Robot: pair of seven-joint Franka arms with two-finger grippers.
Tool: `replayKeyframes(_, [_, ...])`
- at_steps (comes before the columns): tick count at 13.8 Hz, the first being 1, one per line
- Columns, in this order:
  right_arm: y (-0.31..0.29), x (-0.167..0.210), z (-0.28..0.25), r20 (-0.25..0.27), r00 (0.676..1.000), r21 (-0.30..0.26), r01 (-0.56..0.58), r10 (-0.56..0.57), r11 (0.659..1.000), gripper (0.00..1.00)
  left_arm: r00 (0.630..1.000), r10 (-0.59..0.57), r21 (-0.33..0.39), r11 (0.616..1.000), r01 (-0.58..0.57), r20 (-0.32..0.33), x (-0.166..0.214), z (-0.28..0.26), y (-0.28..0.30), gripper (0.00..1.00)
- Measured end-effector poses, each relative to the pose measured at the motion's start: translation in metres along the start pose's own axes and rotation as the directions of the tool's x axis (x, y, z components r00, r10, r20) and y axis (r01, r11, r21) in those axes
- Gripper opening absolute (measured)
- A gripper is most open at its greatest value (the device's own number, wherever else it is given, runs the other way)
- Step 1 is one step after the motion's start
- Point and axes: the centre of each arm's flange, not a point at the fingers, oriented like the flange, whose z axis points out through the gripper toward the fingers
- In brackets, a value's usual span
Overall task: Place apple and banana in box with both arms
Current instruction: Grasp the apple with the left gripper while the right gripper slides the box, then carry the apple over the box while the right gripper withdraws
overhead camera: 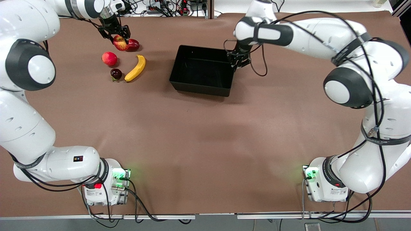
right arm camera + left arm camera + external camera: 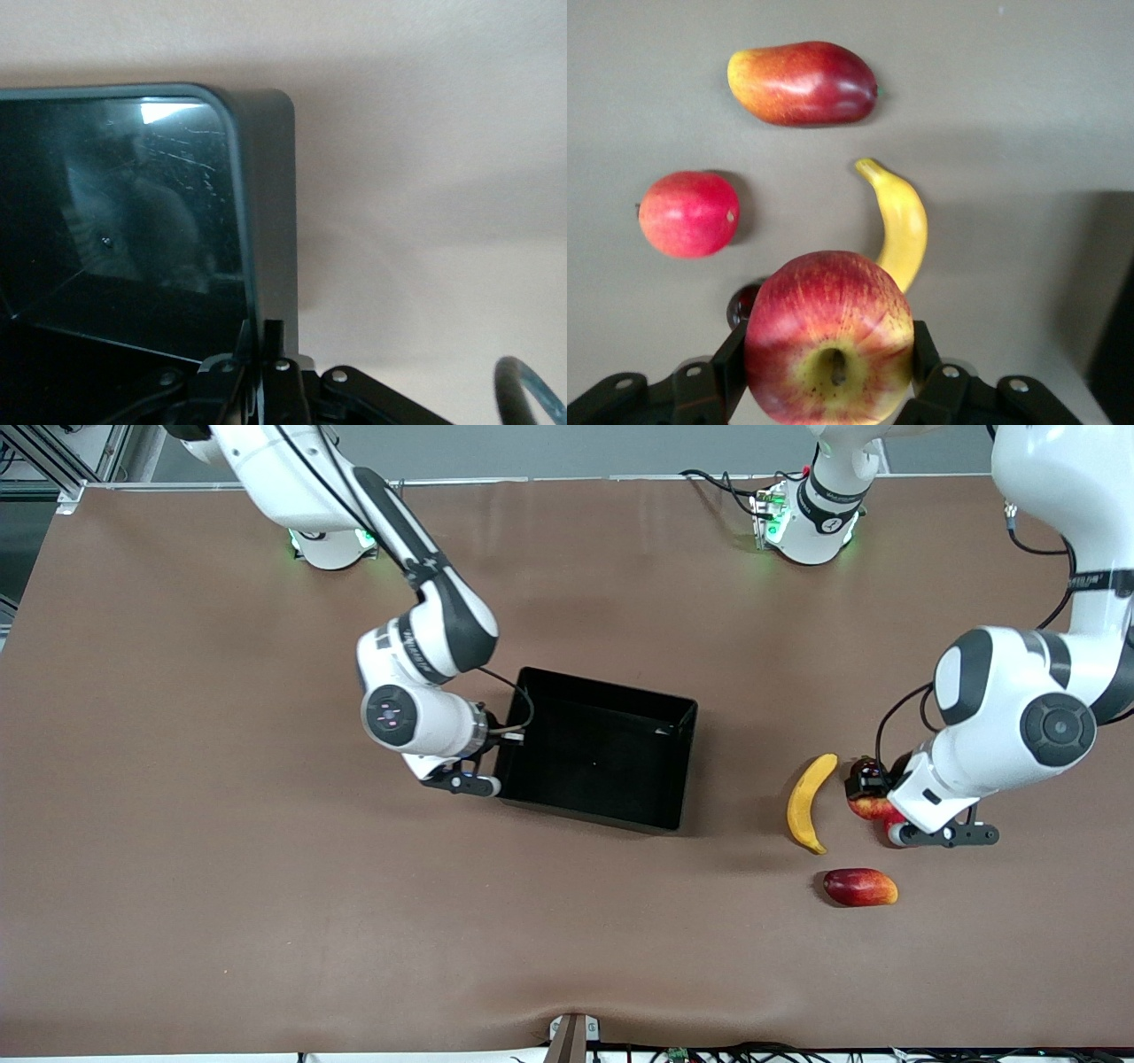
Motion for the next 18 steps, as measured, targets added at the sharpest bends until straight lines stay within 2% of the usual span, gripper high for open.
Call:
replayKeyframes(2, [-0.003,0.001,0.018,-0.010,1.000,-0.003,0.000,0.000,1.000,0.06,1.000,-0.015,0.006,1.000,0.015,0.024,-0.012,-0.017,0.016,0.73])
replayKeyframes(3, [-0.006,0.001,0.025,-0.014,1.000,-0.001,0.000,-0.001,1.000,0.13,0.999,-0.025,0.008,1.000,0.025,0.032,-0.017,-0.024,0.025,0.73])
replayKeyframes(6, [-0.013,-0.002,0.024,-0.021,0.999,0.003,0.025,-0.025,1.000,0.43,0.995,-0.088,0.002,0.996,0.088,0.040,-0.029,-0.033,0.066,0.73])
replayKeyframes(8, [-0.023,-0.003,0.001,-0.028,0.998,0.018,0.053,-0.052,0.998,0.63,0.989,-0.139,-0.005,0.990,0.140,0.045,-0.039,-0.033,0.102,0.73])
replayKeyframes(9, [-0.027,-0.005,-0.019,-0.013,0.998,0.016,0.062,-0.062,0.998,0.75,0.985,-0.166,-0.009,0.986,0.166,0.049,-0.045,-0.033,0.121,0.73])
replayKeyframes(11, [-0.019,-0.001,-0.078,0.052,0.997,-0.005,0.059,-0.059,0.998,0.95,0.975,-0.218,-0.015,0.976,0.219,0.051,-0.056,-0.030,0.159,0.73])
replayKeyframes(12, [-0.007,0.005,-0.113,0.079,0.996,-0.012,0.049,-0.048,0.999,1.00,0.969,-0.241,-0.017,0.970,0.243,0.054,-0.060,-0.025,0.177,0.73])
replayKeyframes(13, [0.011,0.014,-0.145,0.090,0.995,-0.021,0.033,-0.031,0.999,1.00,0.963,-0.262,-0.019,0.964,0.264,0.061,-0.063,-0.019,0.197,0.73])
replayKeyframes(14, [0.032,0.025,-0.174,0.083,0.996,-0.035,0.016,-0.013,0.999,1.00,0.958,-0.279,-0.022,0.960,0.281,0.069,-0.066,-0.011,0.218,0.73])
replayKeyframes(16, [0.074,0.041,-0.227,0.014,1.000,-0.064,-0.016,0.017,0.998,1.00,0.949,-0.302,-0.027,0.952,0.305,0.088,-0.071,0.007,0.257,0.73])
replayKeyframes(18, [0.110,0.041,-0.275,-0.071,0.997,-0.132,-0.012,0.003,0.991,1.00,0.953,-0.295,-0.067,0.952,0.300,0.072,-0.071,0.026,0.285,0.73])
